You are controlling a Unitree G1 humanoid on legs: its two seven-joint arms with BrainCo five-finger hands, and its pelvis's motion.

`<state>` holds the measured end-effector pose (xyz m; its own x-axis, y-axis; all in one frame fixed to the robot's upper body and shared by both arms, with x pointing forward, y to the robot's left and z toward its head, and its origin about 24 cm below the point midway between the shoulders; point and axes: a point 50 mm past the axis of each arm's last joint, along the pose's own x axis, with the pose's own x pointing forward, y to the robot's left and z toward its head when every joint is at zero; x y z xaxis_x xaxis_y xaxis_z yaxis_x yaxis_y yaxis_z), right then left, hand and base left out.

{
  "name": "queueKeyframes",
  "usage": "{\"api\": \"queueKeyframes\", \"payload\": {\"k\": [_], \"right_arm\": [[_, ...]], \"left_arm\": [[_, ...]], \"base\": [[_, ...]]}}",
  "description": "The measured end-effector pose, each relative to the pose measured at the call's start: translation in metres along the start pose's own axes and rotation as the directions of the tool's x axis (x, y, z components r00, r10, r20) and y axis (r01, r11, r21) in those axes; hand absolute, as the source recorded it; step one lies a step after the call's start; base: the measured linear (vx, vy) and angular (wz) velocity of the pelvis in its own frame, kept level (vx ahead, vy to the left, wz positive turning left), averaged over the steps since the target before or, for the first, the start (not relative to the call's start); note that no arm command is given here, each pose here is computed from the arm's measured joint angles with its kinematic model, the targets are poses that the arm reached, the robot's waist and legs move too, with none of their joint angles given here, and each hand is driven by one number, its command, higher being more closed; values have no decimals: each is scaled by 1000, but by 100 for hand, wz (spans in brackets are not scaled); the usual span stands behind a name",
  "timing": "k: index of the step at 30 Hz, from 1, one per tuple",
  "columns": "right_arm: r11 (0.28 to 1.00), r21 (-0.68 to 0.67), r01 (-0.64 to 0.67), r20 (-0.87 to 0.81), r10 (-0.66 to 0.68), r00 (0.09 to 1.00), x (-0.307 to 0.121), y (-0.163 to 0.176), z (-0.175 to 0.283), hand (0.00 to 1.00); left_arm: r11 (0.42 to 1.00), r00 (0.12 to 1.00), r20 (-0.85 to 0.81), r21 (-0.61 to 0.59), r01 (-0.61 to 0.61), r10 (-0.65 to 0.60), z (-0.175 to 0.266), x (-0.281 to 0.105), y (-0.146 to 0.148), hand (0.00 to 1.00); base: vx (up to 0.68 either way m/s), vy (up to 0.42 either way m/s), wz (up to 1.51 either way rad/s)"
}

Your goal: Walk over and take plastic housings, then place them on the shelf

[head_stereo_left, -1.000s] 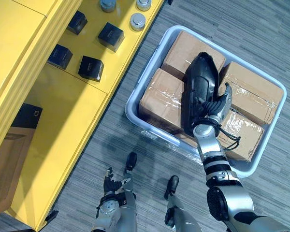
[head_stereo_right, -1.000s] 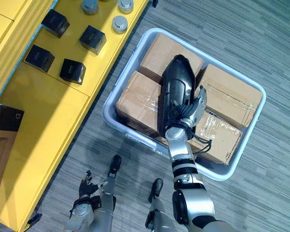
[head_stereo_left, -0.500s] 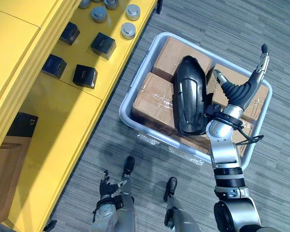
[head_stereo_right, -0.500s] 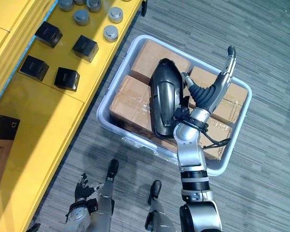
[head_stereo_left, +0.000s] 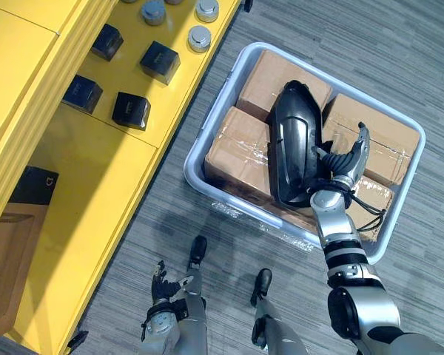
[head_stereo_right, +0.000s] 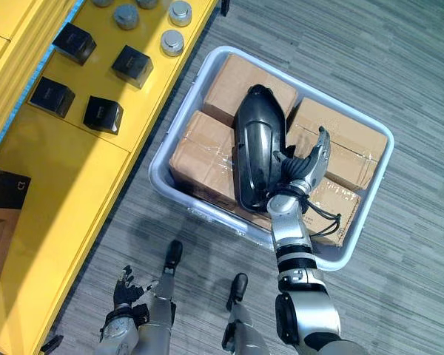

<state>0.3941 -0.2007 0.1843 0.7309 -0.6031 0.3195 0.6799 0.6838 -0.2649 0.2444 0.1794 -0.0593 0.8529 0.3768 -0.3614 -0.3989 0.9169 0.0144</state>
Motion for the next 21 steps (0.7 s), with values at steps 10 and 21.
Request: {"api": "queueKeyframes", "payload": {"k": [10,21], "right_arm": [[989,-148,-12,-103,-3,995,36,-25,-17,100],[928,-312,-204,-179,153,972,33,-33,-51,100]], "left_arm": [[999,999,-24,22,48,-47,-6,-1,-5,0],[973,957,259,-150,174,-131,57,-23,-16,0]], "base": [[81,-17,7],[99,-36,12]]}}
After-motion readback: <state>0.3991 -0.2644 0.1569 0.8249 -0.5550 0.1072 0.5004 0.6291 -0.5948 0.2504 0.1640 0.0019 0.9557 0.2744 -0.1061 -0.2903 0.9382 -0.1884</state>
